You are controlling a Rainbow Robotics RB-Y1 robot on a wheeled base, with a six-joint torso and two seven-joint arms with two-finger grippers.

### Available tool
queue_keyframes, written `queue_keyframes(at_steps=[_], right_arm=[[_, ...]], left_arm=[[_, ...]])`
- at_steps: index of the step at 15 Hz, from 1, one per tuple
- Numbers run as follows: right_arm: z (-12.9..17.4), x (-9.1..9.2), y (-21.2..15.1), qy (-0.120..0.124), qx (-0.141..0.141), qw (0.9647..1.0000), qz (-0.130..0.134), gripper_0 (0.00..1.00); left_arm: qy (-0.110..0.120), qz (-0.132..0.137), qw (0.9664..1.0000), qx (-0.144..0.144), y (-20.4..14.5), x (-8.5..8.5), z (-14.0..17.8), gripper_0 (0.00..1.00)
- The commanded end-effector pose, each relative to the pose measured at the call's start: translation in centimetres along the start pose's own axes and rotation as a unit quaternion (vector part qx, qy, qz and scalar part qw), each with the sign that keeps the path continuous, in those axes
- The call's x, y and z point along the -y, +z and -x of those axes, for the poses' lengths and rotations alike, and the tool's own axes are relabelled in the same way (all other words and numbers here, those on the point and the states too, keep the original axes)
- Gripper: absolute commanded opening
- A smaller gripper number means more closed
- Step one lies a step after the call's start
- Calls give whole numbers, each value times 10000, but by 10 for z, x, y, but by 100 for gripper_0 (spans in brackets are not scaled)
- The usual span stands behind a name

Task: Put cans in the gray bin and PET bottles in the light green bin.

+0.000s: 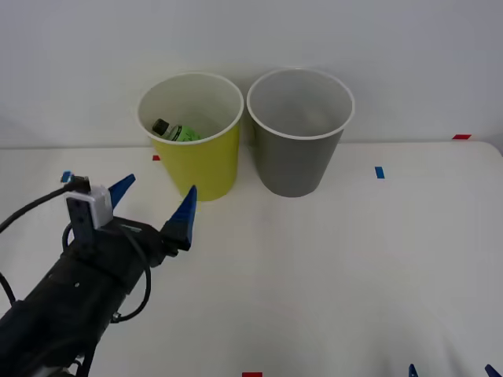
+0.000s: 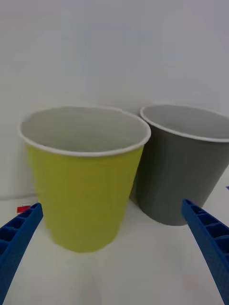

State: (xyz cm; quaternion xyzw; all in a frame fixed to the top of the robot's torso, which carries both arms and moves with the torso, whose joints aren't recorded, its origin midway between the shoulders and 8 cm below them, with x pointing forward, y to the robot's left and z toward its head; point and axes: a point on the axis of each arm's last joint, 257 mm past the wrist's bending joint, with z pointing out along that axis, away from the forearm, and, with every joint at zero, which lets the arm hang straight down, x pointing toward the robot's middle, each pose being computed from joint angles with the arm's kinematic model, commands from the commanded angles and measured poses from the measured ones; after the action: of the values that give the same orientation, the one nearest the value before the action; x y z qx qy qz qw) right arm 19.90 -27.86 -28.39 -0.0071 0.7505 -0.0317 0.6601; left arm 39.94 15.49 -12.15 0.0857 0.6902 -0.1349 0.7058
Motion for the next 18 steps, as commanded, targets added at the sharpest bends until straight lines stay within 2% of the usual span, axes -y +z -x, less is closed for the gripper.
queue_keyframes(at_steps=[1, 3, 6, 7, 9, 10, 11, 13, 17, 18], right_arm=[[0, 0, 0, 0, 0, 10000, 0, 100], [0, 0, 0, 0, 0, 10000, 0, 100], [0, 0, 0, 0, 0, 10000, 0, 100], [0, 0, 0, 0, 0, 10000, 0, 100], [0, 0, 0, 0, 0, 10000, 0, 100], [0, 0, 0, 0, 0, 10000, 0, 100], [0, 0, 0, 0, 0, 10000, 0, 100], [0, 0, 0, 0, 0, 10000, 0, 100], [0, 0, 0, 0, 0, 10000, 0, 100], [0, 0, 0, 0, 0, 10000, 0, 100]], left_arm=[[-2, -87, 9995, -300, -18, 2, -53, 100], [5, -84, 9993, -376, -28, 5, -63, 100], [91, -63, 9996, -241, -36, 0, -74, 100], [290, -52, 9994, -192, -38, -4, -83, 100], [360, -33, 9993, -116, -43, -9, -95, 100], [505, -24, 9986, -135, -46, -14, -106, 100], [688, 9, 9973, -250, -50, -21, -118, 100], [760, -3, 9964, -387, -55, -21, -128, 100], [763, 18, 9951, -636, -72, -15, -147, 100], [848, 76, 9940, -684, -78, -16, -151, 100]])
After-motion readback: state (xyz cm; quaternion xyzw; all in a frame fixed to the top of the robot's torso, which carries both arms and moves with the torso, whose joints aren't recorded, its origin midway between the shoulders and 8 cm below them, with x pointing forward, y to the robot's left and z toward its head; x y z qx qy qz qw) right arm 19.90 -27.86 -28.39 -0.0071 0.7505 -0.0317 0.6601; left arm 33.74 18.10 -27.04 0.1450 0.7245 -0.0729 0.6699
